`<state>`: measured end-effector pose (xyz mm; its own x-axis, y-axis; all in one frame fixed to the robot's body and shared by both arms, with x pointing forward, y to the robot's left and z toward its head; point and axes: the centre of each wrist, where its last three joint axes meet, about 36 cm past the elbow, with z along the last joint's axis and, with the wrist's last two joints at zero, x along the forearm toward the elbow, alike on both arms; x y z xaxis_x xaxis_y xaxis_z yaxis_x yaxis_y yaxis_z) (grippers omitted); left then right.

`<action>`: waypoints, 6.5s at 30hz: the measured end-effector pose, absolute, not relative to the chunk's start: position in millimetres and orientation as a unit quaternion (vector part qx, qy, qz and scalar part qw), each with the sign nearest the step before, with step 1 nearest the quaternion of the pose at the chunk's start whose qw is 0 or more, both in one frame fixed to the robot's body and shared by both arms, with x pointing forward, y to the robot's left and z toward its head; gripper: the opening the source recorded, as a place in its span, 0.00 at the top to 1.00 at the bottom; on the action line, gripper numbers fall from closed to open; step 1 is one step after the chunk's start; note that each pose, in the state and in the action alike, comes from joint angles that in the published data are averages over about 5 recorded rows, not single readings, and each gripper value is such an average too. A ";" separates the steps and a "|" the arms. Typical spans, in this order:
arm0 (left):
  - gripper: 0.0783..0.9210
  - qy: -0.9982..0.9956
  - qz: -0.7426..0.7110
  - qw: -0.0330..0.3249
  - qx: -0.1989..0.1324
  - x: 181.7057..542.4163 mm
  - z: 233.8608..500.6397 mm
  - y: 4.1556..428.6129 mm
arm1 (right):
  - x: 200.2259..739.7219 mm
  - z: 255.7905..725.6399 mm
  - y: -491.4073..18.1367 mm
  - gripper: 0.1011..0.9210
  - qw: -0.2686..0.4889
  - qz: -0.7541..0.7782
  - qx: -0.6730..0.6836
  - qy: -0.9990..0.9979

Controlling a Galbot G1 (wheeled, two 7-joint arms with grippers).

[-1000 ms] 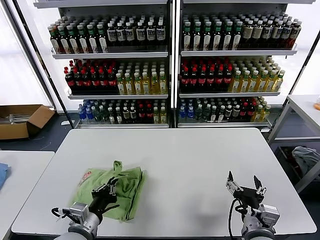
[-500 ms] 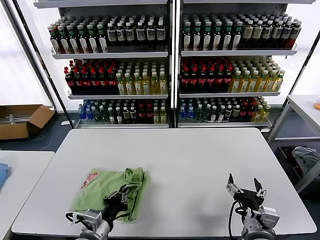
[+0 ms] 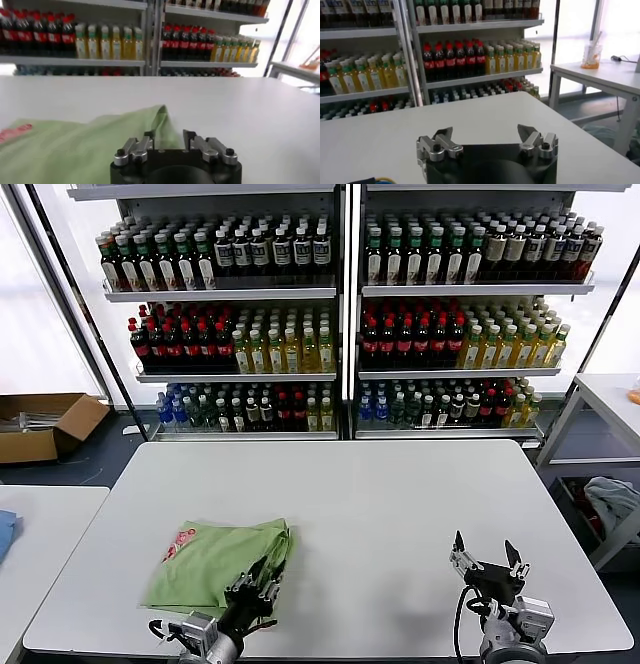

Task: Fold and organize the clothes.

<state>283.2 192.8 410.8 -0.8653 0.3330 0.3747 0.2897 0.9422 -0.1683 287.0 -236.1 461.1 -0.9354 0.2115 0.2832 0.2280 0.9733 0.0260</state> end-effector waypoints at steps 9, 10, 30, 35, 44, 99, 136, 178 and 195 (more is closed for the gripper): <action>0.25 -0.945 0.195 0.180 -0.189 285.1 456.3 198.4 | 289.1 456.9 -235.4 0.12 0.144 -0.028 -0.110 -0.983; 0.22 -0.946 0.203 0.171 -0.187 287.4 463.0 203.8 | 289.5 456.4 -234.8 0.12 0.144 -0.029 -0.109 -0.983; 0.12 -0.987 0.052 0.155 -0.008 313.6 443.2 322.5 | 300.9 457.0 -227.4 0.12 0.142 -0.027 -0.094 -0.985; 0.12 -0.984 0.041 0.174 -0.001 312.8 431.8 329.5 | 298.5 459.7 -228.2 0.12 0.139 -0.028 -0.095 -0.985; 0.12 -0.979 0.043 0.201 -0.002 314.9 413.3 332.5 | 291.7 463.3 -230.4 0.12 0.137 -0.024 -0.097 -0.986; 0.98 -0.974 0.054 0.217 -0.023 320.6 379.7 357.7 | 294.3 460.0 -227.6 0.12 0.140 -0.026 -0.095 -0.985; 0.98 -0.987 -0.038 0.141 0.066 353.5 459.4 459.0 | 306.1 444.9 -223.7 0.12 0.154 -0.031 -0.097 -0.983; 0.32 -0.962 0.133 0.129 -0.199 356.3 469.4 163.3 | 295.6 442.9 -209.2 0.12 0.213 -0.094 -0.040 -0.972; 0.12 -0.987 0.075 0.127 -0.063 341.5 484.2 241.1 | 365.4 452.0 -130.9 0.12 0.284 -0.201 0.130 -0.928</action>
<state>341.5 241.1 484.2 -0.9601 0.1428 0.2405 0.1048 0.9809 -0.1641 365.4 -130.9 452.0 -0.8052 -0.3558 0.4745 -0.1272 0.8850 0.4478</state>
